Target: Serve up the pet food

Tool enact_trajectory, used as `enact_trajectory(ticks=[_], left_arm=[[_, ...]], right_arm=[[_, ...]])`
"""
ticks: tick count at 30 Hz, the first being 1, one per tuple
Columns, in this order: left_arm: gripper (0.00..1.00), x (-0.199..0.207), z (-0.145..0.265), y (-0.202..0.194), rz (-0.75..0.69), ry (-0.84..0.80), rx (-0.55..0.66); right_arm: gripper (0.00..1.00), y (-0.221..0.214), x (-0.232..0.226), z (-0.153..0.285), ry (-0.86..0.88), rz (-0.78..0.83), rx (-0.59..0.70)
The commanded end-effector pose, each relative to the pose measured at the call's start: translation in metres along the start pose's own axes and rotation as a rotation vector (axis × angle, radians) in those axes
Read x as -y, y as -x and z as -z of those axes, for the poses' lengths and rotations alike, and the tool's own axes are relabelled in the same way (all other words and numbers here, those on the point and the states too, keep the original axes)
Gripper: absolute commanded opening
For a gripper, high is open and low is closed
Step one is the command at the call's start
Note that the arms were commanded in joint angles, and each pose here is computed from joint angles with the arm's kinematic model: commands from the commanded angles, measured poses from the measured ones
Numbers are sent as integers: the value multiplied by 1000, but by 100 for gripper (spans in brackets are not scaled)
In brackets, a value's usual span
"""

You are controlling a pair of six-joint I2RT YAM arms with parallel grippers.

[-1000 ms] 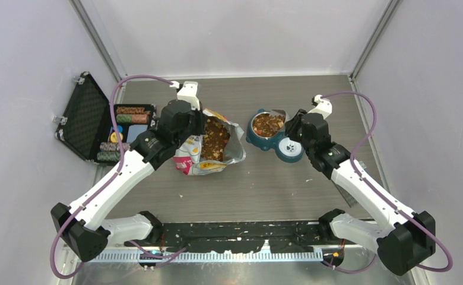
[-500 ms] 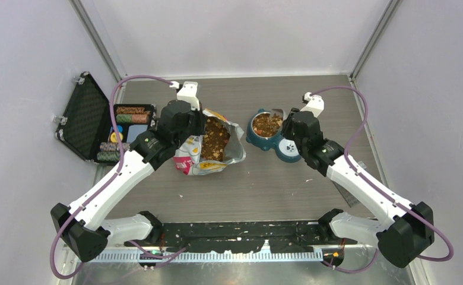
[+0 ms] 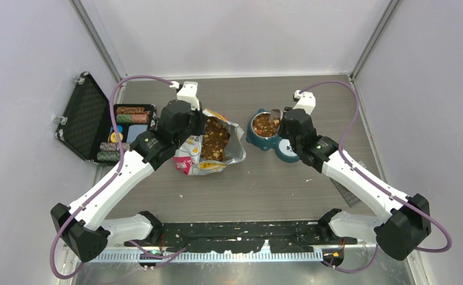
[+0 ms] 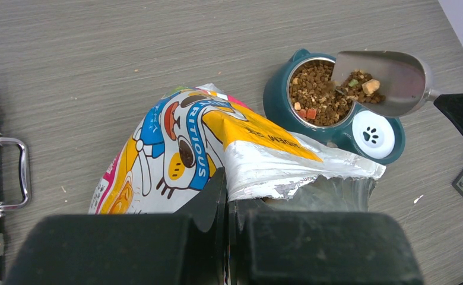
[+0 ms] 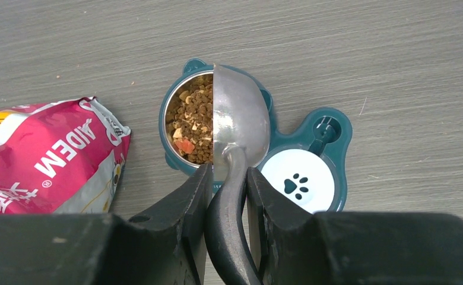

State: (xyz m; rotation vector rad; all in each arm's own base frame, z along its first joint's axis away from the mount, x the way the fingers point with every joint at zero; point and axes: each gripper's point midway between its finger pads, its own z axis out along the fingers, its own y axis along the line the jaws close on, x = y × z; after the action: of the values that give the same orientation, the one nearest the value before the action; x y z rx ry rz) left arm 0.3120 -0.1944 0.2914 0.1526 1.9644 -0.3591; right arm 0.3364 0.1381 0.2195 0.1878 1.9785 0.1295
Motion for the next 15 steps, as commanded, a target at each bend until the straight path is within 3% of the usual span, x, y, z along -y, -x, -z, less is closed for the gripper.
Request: enact_trajectory(ticks=[1, 15], left_arm=[[0, -1, 11, 27, 23, -3, 98], [0, -2, 12, 27, 17, -6, 102]], right_arm=[[5, 35, -18, 7, 26, 29, 99], [5, 38, -38, 10, -39, 233, 146]])
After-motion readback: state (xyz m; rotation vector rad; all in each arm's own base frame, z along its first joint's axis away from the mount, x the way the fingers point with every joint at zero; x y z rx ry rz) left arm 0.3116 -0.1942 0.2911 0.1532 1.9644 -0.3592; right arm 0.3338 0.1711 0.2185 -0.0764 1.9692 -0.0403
